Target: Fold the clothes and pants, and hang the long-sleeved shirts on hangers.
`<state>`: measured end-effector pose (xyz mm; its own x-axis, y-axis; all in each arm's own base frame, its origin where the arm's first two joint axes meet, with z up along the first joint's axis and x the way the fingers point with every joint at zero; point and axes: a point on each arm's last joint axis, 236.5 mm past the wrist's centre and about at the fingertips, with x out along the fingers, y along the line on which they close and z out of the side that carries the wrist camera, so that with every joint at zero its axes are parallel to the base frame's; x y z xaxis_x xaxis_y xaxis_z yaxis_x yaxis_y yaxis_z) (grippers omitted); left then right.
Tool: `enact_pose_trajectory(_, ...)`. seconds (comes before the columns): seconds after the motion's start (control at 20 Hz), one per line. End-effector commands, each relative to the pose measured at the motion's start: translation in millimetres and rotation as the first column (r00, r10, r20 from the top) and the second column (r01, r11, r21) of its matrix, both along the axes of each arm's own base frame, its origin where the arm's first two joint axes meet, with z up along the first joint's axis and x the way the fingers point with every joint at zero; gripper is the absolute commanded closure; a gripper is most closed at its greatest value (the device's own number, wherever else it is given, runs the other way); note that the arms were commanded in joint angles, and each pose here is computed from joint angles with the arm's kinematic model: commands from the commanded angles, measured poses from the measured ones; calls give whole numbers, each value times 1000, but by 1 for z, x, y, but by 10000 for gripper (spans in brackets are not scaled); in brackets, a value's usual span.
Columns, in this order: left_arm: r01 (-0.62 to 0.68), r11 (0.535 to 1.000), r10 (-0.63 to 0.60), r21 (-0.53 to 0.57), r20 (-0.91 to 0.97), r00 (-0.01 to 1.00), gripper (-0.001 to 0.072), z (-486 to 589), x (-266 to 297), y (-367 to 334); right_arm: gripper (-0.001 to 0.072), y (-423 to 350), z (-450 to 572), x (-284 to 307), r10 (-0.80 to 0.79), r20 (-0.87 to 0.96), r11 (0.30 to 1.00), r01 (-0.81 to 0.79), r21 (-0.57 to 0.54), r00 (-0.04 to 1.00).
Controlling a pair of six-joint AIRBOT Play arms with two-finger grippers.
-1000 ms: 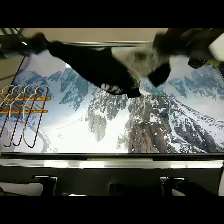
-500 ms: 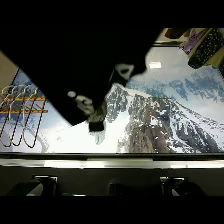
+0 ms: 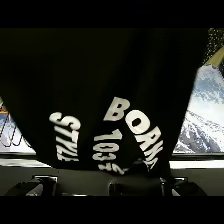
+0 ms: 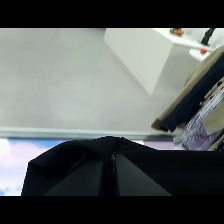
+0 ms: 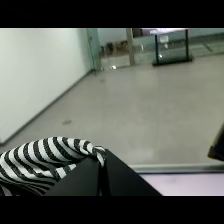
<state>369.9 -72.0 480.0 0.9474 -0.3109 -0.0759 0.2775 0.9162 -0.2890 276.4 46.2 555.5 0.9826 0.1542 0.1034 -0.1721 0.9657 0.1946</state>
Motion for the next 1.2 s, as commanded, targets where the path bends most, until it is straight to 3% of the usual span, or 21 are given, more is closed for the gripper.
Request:
enact_pose_trajectory(0.0, 74, 997, -76, -17, -179, 981, 676, -88, 103, -31, 676, 4, -88, 91, -78, -280, 993, 51, -103, 957)
enact_pose_trajectory(0.15, 55, 997, -69, -60, -264, 962, 677, -191, 209, -57, 676, -4, -201, 163, -204, -502, 961, 74, -267, 840)
enact_pose_trajectory(0.3, 28, 995, -63, -99, -359, 931, 677, -290, 272, -78, 677, -7, -301, 208, -280, -617, 930, 50, -363, 735)
enact_pose_trajectory(0.6, 47, 996, -87, -81, -632, 770, 668, -427, 267, -88, 677, 5, -424, 260, -296, -730, 940, 53, -337, 616)
enact_pose_trajectory(0.65, 37, 995, -91, -94, -668, 739, 569, -431, 260, -84, 677, 6, -434, 260, -297, -745, 941, 51, -333, 597)
enact_pose_trajectory(0.7, 12, 993, -89, -114, -700, 709, 247, -427, 251, -76, 677, 5, -437, 259, -300, -752, 940, 51, -336, 587)
enact_pose_trajectory(0.75, -5, 992, -85, -122, -722, 687, 25, -418, 242, -64, 677, 4, -436, 256, -306, -756, 938, 49, -343, 579)
enact_pose_trajectory(0.9, -39, 996, -36, -79, -768, 640, 23, -374, 204, -9, 677, -4, -421, 242, -328, -751, 921, 19, -388, 573)
enact_pose_trajectory(1.05, -145, 987, 134, 75, -876, 462, 23, -376, 123, 65, 676, -11, -411, 220, -346, -767, 913, 8, -407, 540)
enact_pose_trajectory(1.15, -188, 978, 160, 88, -899, 408, 23, -386, 72, 82, 676, -15, -412, 205, -358, -792, 913, 7, -409, 494)
